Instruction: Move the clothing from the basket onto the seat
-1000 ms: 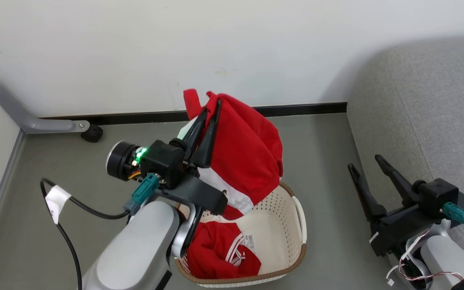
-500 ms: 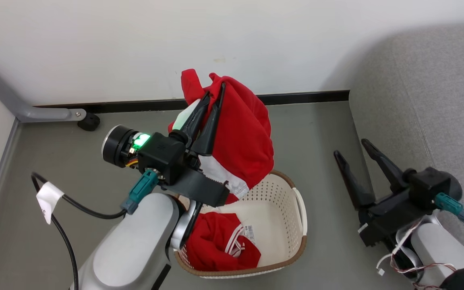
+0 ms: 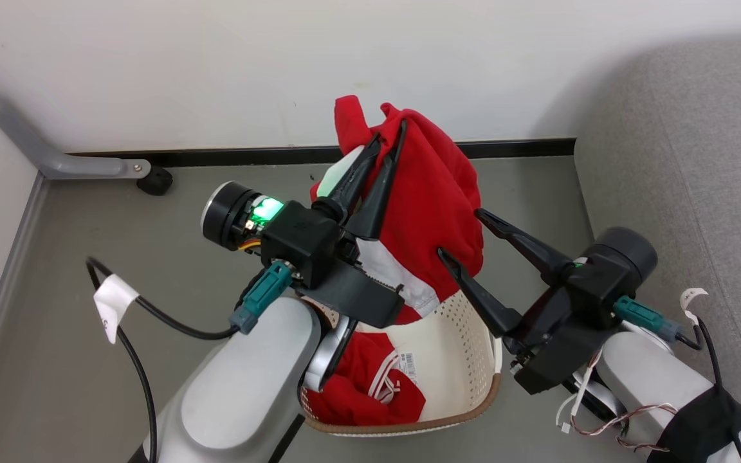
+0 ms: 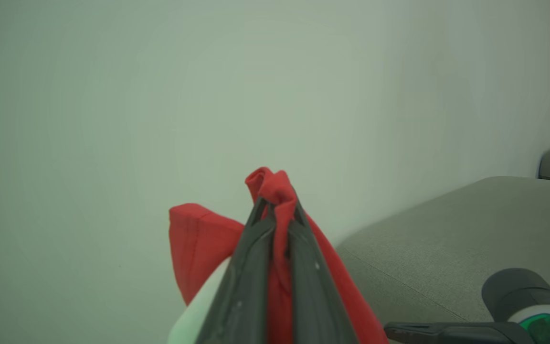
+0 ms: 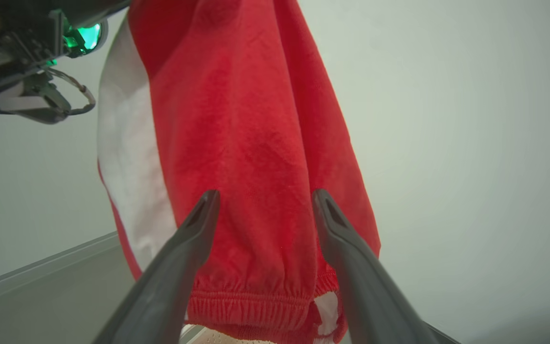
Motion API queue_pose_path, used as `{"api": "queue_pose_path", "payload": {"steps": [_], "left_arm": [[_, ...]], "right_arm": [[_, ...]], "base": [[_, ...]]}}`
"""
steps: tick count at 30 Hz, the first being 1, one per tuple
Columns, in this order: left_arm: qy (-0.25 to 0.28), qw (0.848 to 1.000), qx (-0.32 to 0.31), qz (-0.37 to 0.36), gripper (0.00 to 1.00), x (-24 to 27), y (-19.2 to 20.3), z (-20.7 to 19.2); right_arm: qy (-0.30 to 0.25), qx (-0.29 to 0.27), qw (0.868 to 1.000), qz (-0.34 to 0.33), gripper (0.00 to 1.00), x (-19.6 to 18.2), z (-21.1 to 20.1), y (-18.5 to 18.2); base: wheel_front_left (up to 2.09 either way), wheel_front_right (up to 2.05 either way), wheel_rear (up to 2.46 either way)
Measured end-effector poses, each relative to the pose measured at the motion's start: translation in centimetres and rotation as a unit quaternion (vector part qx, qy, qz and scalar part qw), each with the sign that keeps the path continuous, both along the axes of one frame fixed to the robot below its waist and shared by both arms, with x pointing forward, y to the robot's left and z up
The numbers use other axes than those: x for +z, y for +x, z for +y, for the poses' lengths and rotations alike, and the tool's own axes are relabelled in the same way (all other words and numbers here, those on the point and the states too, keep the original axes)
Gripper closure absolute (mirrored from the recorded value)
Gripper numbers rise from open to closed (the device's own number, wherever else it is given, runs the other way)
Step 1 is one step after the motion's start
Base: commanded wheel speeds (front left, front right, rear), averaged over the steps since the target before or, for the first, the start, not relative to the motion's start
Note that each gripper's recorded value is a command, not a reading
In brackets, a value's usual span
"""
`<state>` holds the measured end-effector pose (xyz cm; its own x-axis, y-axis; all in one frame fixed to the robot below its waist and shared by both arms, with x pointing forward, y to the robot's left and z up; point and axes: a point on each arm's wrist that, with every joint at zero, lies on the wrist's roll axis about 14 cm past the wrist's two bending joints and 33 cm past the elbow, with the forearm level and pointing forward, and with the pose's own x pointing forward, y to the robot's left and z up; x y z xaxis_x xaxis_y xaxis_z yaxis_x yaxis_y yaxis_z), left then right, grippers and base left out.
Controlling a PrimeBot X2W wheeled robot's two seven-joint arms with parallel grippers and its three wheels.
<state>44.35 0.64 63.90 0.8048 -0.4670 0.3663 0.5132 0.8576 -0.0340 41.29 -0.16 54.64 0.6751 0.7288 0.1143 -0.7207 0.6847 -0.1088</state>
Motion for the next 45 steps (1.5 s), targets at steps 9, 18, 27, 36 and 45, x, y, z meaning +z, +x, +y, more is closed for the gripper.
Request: {"api": "queue_pose_path", "payload": {"steps": [9,18,27,36,45], "left_arm": [[0.004,1.000,-0.010,-0.001,1.00,-0.1,-0.4,-0.4],[0.006,1.000,-0.004,0.012,1.00,-1.1,-0.1,0.2],[-0.003,0.999,0.013,0.032,0.07,-2.3,0.3,1.1],[-0.005,0.997,0.026,0.068,0.00,-4.8,0.9,1.3],[-0.002,0.995,0.027,0.098,0.00,-7.0,0.9,0.9]], "right_arm": [[-0.038,0.032,0.999,-0.008,0.00,-0.7,1.8,1.2],[-0.029,0.042,0.999,0.017,1.00,-1.6,3.6,2.2],[0.015,0.024,0.999,0.025,1.00,-0.1,2.9,3.2],[0.042,-0.006,0.999,0.015,1.00,1.8,0.7,4.1],[0.045,-0.042,0.998,0.009,1.00,2.5,-2.1,4.8]], "base": [[0.00,0.00,0.00],[0.00,0.00,0.00],[0.00,0.00,0.00],[0.00,0.00,0.00],[0.00,0.00,0.00]]}}
